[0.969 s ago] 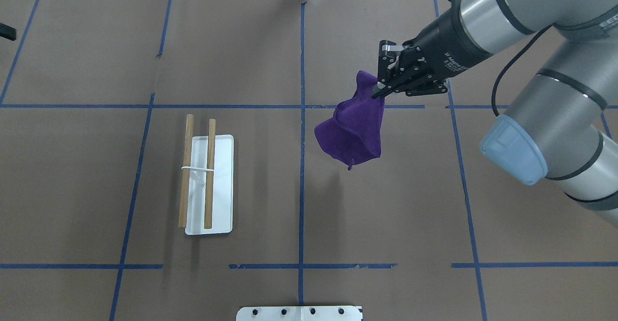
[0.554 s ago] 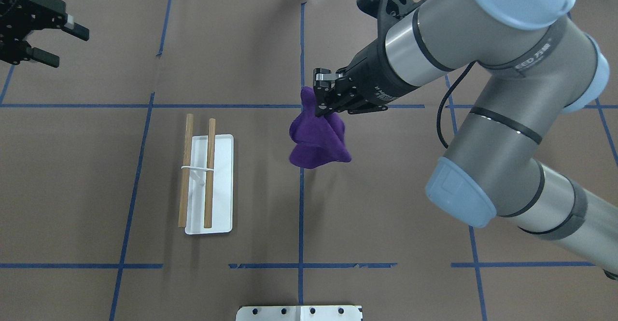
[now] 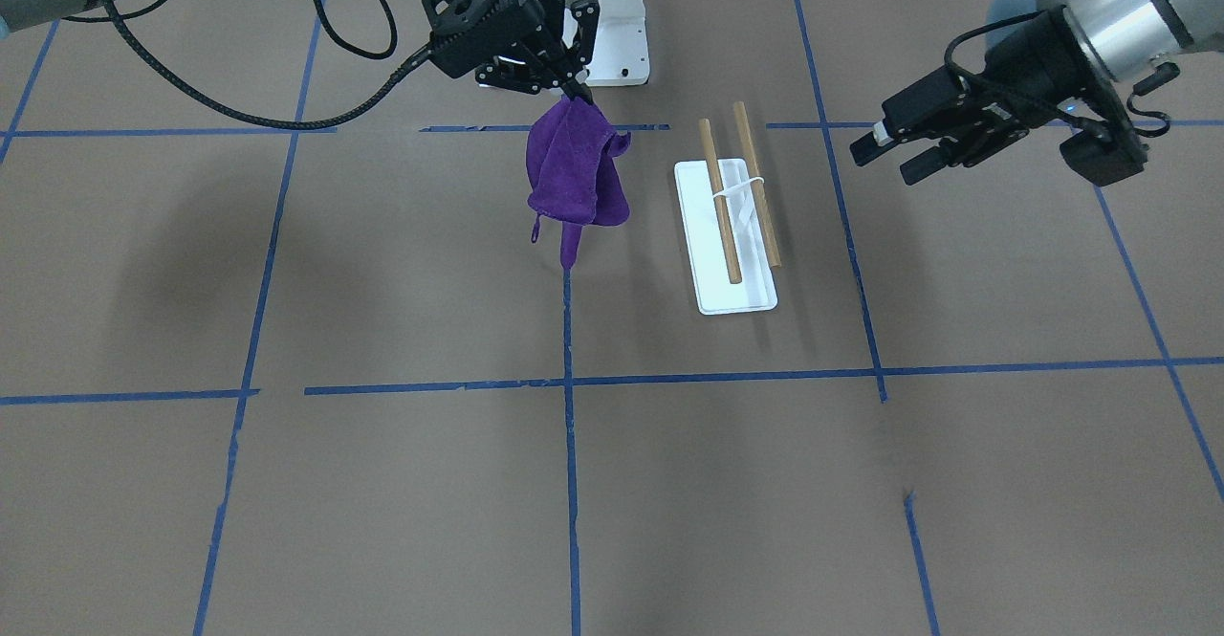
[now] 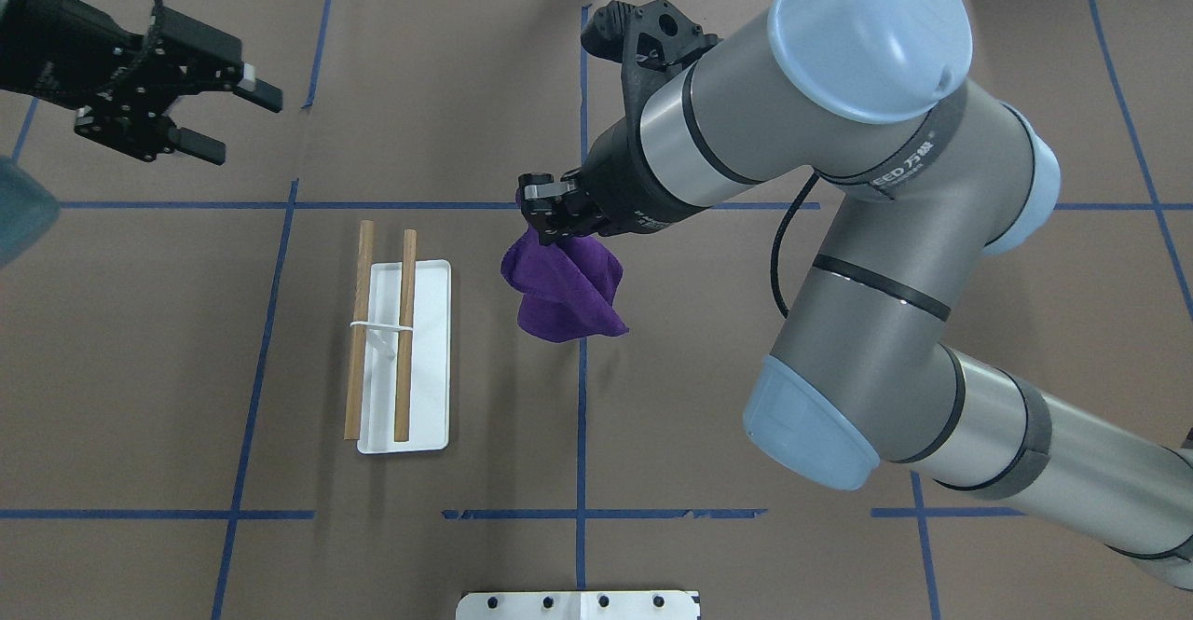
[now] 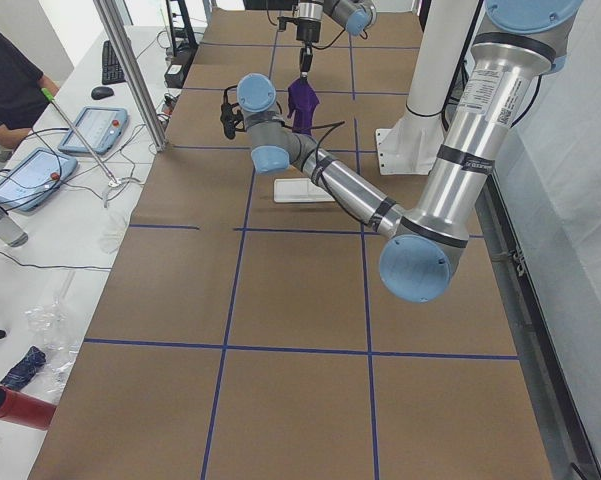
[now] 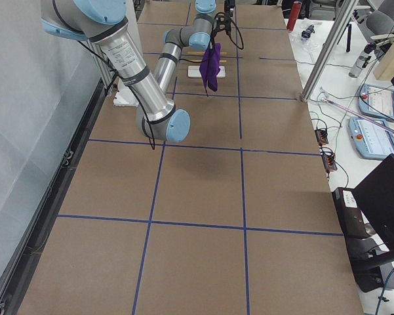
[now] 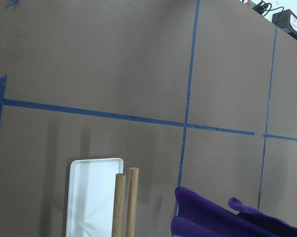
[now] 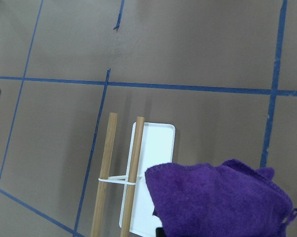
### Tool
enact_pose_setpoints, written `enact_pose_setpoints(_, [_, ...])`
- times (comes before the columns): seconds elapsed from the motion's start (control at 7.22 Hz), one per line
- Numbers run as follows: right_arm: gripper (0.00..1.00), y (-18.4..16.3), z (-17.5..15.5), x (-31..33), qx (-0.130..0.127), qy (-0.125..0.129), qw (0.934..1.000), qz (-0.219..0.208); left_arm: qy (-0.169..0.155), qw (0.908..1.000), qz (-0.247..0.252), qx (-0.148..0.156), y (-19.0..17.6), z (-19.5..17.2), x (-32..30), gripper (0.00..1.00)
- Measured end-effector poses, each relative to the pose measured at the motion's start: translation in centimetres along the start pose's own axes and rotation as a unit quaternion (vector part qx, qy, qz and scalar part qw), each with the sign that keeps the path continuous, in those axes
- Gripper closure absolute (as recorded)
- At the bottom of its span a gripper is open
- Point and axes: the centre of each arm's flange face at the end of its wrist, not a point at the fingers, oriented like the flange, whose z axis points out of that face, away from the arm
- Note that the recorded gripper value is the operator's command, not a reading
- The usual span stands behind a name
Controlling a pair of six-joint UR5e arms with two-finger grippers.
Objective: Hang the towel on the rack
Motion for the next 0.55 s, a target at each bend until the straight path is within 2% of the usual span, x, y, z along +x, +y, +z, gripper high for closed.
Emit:
enact_pose_setpoints(0.28, [1.00,0.3,1.1,-1.7,0.001,-0.003,0.9999,-0.010,0.011,0.9968,-0.077,-0.021,2.8,4.9,3.9,0.03])
enact_pose_setpoints(0.55, [1.00,0.9,1.8,-2.8,0.005,-0.004,0.9999,-0.015,0.007,0.9924,-0.113,-0.047,4.3,8.4,5.9,0.08])
